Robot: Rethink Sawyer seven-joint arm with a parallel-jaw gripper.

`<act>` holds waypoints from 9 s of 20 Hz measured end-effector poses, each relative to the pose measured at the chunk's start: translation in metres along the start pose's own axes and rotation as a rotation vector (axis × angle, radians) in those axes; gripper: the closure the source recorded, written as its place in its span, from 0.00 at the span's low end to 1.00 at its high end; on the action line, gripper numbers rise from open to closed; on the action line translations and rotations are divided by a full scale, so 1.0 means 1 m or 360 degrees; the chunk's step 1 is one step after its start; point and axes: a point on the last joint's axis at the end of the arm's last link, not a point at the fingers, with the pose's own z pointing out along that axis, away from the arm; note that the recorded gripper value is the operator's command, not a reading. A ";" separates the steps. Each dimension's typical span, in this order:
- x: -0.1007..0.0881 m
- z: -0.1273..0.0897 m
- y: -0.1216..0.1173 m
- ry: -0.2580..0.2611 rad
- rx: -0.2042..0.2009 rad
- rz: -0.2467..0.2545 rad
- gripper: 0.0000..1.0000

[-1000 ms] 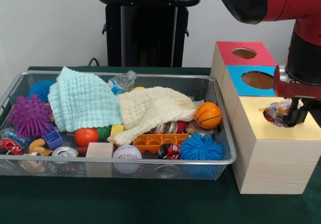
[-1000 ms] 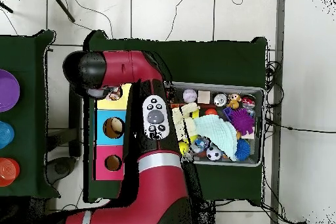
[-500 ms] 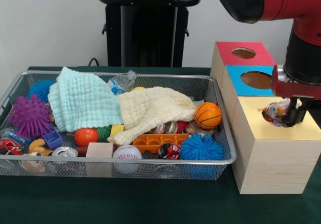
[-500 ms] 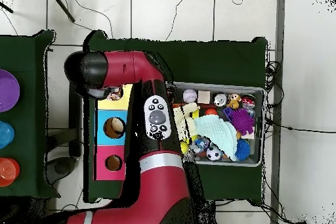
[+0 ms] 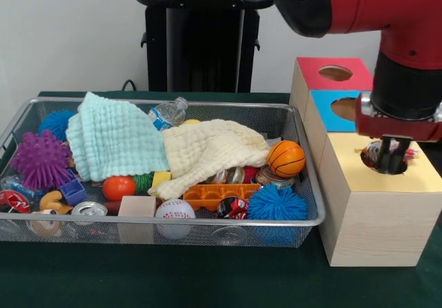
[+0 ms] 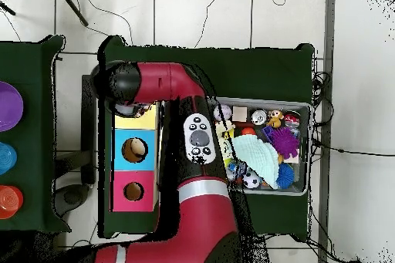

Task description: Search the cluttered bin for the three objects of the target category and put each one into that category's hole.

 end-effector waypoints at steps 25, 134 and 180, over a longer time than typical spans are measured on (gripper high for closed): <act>0.001 0.053 -0.002 -0.0167 0.0043 -0.0044 1.00; -0.025 -0.046 -0.022 -0.0089 0.0033 0.0068 1.00; -0.001 -0.015 0.000 0.0000 -0.0021 0.0076 1.00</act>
